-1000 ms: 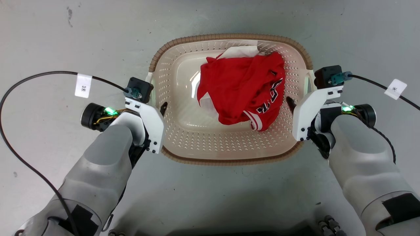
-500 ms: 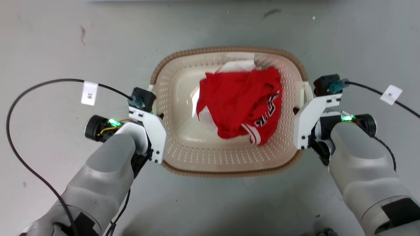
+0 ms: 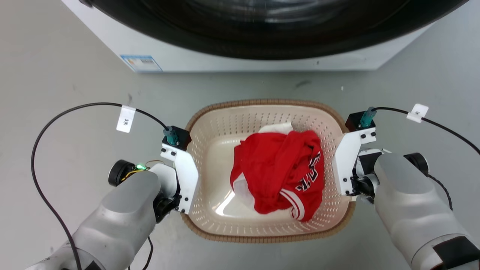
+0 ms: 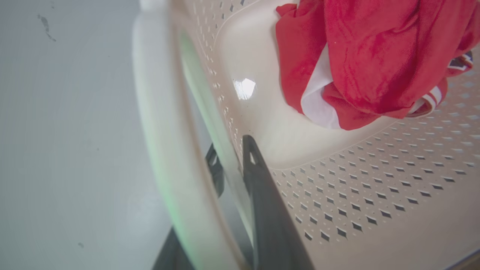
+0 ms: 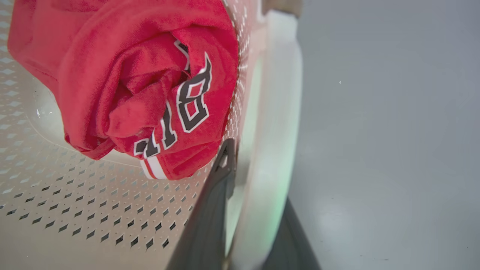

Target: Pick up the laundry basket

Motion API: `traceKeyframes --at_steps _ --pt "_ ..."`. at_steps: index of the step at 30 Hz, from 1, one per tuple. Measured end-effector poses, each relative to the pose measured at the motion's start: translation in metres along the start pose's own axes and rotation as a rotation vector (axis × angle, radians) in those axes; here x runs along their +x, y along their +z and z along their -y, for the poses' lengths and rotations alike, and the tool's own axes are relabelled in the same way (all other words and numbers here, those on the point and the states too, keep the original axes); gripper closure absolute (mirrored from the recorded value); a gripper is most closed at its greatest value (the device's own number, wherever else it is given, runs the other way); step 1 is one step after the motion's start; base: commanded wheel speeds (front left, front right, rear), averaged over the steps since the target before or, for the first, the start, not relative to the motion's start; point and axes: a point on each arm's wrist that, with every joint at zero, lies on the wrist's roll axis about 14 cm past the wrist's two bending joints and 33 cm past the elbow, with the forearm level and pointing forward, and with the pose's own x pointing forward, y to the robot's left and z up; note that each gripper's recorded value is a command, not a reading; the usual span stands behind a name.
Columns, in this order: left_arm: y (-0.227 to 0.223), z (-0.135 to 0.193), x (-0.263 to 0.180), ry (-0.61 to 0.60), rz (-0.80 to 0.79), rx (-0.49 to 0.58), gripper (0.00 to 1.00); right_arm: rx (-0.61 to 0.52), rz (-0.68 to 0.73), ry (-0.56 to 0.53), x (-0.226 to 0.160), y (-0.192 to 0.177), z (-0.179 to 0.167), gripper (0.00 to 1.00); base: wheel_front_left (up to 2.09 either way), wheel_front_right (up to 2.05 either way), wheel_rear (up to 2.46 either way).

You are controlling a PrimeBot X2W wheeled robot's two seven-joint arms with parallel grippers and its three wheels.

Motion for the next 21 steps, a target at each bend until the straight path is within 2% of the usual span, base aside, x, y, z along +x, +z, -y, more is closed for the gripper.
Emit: traceKeyframes --at_steps 11,21 --pt "-0.002 0.015 -0.075 0.025 -0.034 0.032 1.0 -0.027 -0.018 0.011 -0.067 -0.003 -0.022 1.0 0.0 0.0 0.0" --pt "-0.008 0.033 -0.119 0.032 -0.052 0.056 1.0 -0.054 0.012 0.005 -0.113 -0.007 -0.033 1.0 0.0 0.0 0.0"
